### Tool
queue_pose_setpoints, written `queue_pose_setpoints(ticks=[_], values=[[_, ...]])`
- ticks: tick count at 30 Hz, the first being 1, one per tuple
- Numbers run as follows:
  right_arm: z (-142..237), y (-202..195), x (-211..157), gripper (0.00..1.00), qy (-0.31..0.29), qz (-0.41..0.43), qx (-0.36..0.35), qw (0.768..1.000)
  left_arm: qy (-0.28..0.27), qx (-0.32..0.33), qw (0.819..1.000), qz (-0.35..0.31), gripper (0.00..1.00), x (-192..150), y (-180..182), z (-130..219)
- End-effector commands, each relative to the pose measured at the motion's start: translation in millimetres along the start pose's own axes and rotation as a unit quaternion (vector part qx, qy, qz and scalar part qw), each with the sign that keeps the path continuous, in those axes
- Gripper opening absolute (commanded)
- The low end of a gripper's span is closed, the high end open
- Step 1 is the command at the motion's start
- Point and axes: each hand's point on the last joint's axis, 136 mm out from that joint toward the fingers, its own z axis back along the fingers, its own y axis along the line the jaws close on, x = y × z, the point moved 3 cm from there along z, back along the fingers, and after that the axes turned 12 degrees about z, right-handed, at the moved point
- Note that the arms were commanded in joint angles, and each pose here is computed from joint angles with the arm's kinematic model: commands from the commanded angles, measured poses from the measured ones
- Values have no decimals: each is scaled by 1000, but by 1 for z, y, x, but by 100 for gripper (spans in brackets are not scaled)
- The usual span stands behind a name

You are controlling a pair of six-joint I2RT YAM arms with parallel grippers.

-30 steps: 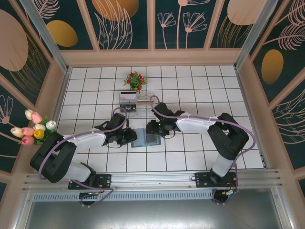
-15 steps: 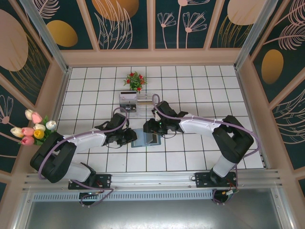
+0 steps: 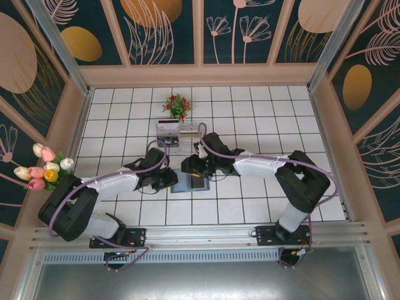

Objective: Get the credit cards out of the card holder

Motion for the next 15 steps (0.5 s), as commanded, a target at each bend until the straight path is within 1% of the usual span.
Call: queue_pose_setpoints(ticks=[1,9,15], values=[[-12,-1,-7,50,13,-17,17,1000,-17,32,999,-9,23,1,9,10],[-21,-5,-6,50,21,-23,11,999,-54,56,997,-4,22,4,21,28],[-27,-9,-7,50,29,-28,-2,999,-67,35,997,-4,20,7,11,38]])
